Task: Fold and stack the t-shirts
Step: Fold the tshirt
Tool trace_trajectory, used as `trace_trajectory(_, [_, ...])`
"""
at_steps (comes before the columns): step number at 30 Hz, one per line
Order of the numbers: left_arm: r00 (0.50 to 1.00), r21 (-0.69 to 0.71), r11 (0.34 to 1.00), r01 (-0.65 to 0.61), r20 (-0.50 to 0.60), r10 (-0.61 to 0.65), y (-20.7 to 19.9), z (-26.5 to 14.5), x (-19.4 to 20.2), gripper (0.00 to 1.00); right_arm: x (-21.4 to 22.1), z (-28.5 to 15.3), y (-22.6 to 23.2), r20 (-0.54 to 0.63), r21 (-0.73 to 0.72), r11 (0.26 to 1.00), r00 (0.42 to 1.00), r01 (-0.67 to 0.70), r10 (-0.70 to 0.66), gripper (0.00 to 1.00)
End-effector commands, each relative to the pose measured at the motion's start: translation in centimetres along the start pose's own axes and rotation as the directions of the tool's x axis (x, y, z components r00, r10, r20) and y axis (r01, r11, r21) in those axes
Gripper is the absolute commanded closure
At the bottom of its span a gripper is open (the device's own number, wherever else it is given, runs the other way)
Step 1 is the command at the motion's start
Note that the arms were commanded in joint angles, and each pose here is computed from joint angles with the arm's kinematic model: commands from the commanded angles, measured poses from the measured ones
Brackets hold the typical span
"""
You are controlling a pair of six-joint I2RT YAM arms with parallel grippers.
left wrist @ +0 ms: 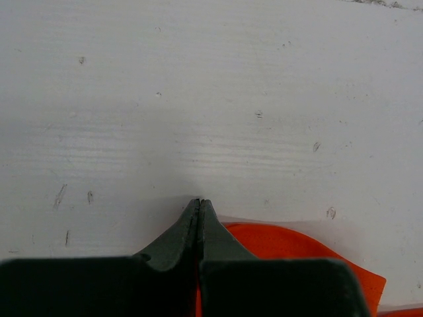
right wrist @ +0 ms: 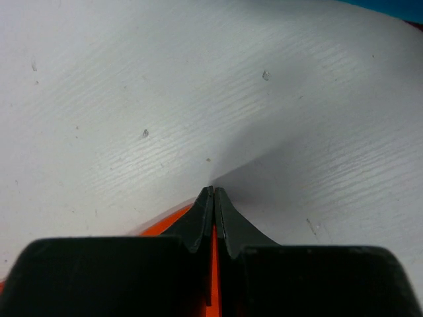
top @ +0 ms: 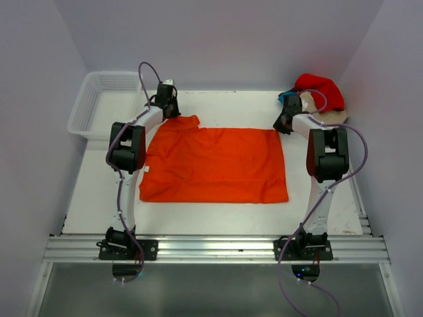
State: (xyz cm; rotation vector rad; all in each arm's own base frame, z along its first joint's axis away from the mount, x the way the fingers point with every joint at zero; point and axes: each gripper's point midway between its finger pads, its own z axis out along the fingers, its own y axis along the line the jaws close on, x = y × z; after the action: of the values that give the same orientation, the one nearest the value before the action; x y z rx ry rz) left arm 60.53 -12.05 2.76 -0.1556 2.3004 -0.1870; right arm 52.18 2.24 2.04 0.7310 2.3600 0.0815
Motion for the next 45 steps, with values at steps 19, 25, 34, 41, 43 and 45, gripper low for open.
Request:
trace_trajectory(19, [0.977, -0.039, 0.999, -0.009, 0.213, 0.017, -0.4, -9.9, -9.3, 1.00, -1.7, -5.8, -0.8, 0.058, 0.014, 1.000, 0.998, 0.016, -0.017, 1.00])
trace_trajectory(25, [0.974, -0.034, 0.999, -0.002, 0.225, 0.010, -0.3, -11.9, -9.8, 1.00, -4.0, -8.6, 0.0, 0.120, -0.021, 0.999, 0.992, 0.033, -0.030, 1.00])
trace_trajectory(34, [0.981, -0.016, 0.998, 0.060, 0.186, -0.056, 0.6, -16.8, -5.7, 1.00, -3.9, -13.3, -1.2, 0.118, -0.009, 0.997, 0.990, 0.078, -0.076, 1.00])
trace_trajectory(41, [0.986, -0.003, 0.992, 0.123, 0.111, -0.122, 1.9, -20.7, 0.7, 1.00, -0.4, -15.5, -3.5, 0.050, 0.004, 0.995, 0.993, 0.103, -0.103, 1.00])
trace_trajectory(43, [0.985, 0.019, 0.991, 0.130, 0.111, -0.131, 1.7, -22.2, 1.3, 1.00, 1.1, -15.5, -4.3, 0.020, 0.016, 0.993, 0.993, 0.116, -0.117, 1.00])
trace_trajectory(45, [0.986, 0.026, 0.990, 0.140, 0.088, -0.141, 1.9, -23.1, 2.8, 1.00, 2.4, -15.6, -5.0, 0.000, 0.028, 0.992, 0.993, 0.121, -0.121, 1.00])
